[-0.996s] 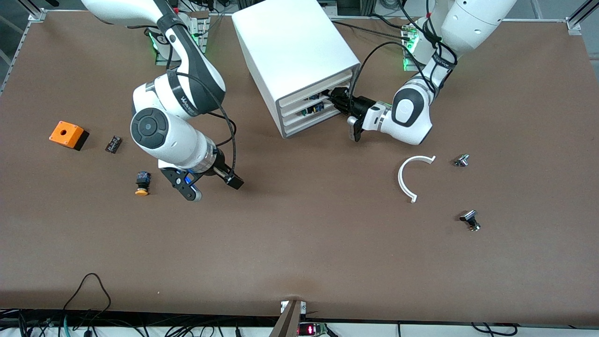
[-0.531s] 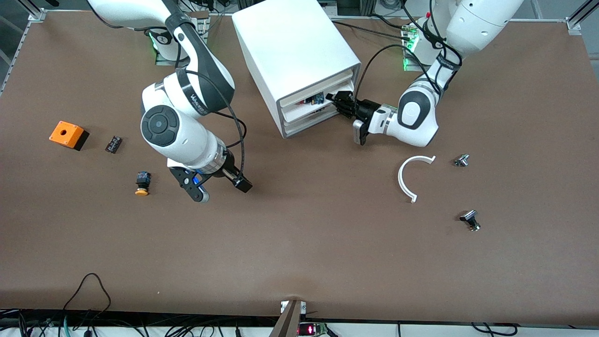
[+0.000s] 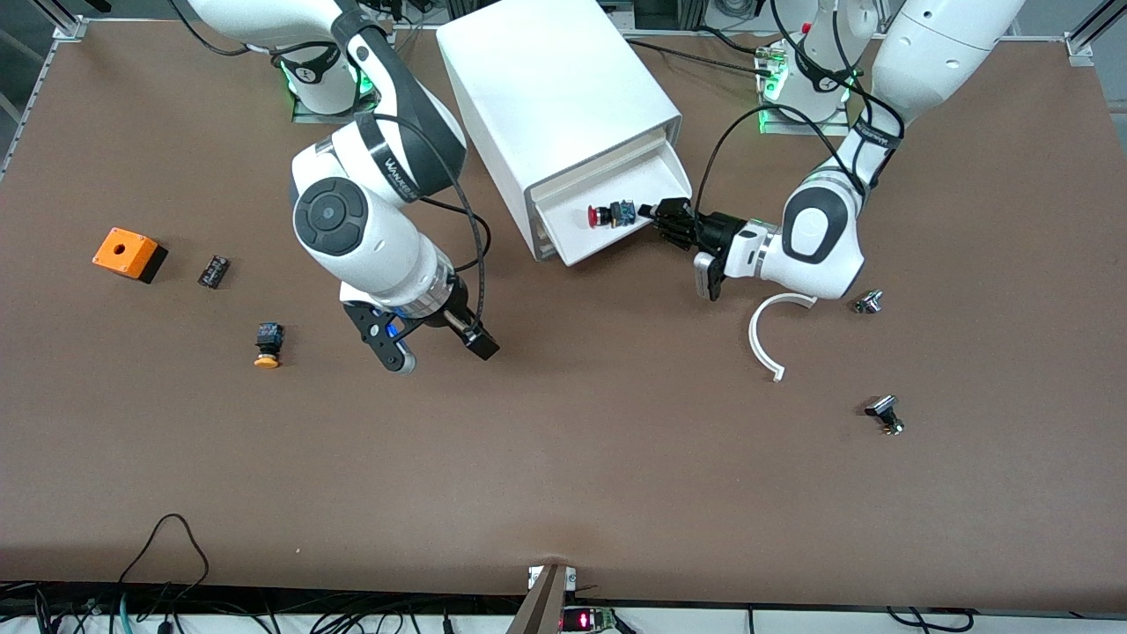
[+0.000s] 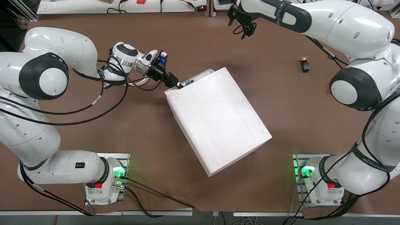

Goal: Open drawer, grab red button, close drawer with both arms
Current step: 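Pull the drawer open with the left gripper while the right gripper approaches, then lower the right gripper into the open drawer onto the red button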

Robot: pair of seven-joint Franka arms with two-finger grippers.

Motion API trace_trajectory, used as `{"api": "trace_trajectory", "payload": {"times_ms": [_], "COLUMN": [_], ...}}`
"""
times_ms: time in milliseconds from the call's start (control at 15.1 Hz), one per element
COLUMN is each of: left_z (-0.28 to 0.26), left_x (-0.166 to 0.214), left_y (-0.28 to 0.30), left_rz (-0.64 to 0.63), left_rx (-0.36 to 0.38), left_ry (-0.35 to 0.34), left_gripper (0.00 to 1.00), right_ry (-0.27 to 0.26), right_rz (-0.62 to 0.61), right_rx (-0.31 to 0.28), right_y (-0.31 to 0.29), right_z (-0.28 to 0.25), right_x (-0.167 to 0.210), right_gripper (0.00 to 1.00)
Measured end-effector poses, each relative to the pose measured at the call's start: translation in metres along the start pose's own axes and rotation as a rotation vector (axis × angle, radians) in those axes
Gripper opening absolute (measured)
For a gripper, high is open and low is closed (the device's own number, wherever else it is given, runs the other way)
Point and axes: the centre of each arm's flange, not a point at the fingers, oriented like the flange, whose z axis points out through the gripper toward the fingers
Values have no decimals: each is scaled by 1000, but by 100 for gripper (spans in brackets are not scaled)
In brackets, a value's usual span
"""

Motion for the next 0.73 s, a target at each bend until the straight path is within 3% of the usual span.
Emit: {"api": "trace_trajectory", "payload": {"times_ms": [731], "left_z": [-37], "left_x": [26], "left_y": [-6], "left_rz": [1], "left_rx": [34], "left_ry": [8], "left_gripper": [11], "right_ry": [-7], "right_rz": [60], "right_rx": [62], "right_y": [-24], "right_z": [-17], "right_x": [-56], "right_gripper": [100]}}
